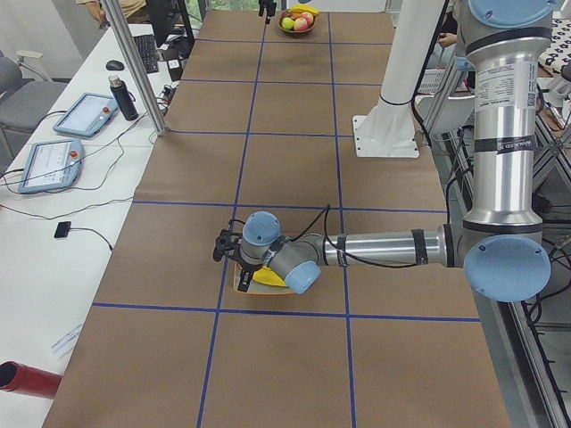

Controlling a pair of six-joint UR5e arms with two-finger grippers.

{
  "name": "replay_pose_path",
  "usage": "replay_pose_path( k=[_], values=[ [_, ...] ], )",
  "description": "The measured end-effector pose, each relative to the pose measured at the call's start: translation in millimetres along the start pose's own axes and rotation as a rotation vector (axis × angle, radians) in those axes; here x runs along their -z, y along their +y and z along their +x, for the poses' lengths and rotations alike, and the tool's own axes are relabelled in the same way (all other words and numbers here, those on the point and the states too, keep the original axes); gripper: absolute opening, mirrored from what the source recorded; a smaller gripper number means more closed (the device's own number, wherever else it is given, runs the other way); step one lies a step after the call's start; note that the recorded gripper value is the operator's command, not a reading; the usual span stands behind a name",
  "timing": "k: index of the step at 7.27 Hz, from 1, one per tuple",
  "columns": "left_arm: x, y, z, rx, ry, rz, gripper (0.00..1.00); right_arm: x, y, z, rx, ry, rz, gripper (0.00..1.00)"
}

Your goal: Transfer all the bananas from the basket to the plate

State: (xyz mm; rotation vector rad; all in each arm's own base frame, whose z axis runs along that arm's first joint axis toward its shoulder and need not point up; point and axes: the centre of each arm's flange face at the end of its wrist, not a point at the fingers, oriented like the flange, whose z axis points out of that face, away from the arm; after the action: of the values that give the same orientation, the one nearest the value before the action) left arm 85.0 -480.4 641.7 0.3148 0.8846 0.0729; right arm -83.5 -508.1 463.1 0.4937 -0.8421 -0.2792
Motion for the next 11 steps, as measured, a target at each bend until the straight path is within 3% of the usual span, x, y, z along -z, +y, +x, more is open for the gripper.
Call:
replay_pose_path(
  k=[2,4,7,11],
  values=[
    [15.3,-7.8,23.7,-0.024,0.062,0.01,1.0,1.1,12.2,11.7,0.005,0.01,-0.011,1.0],
    [23.1,-11.3,34.5,-0.038,0.085,0.019,1.0,2.9,44.0,71.4,0.039,0.035,-0.048,1.0],
    [32.2,-12.4,42.7,-0.053,0.095,0.036,1.0,14.5,149.6,221.7,-0.072,0.066,-0.11,1.0],
    [36.5,-11.4,45.2,-0.064,0.094,0.049,1.0,13.5,274.3,311.7,-0.268,0.253,-0.237,0.97]
  ],
)
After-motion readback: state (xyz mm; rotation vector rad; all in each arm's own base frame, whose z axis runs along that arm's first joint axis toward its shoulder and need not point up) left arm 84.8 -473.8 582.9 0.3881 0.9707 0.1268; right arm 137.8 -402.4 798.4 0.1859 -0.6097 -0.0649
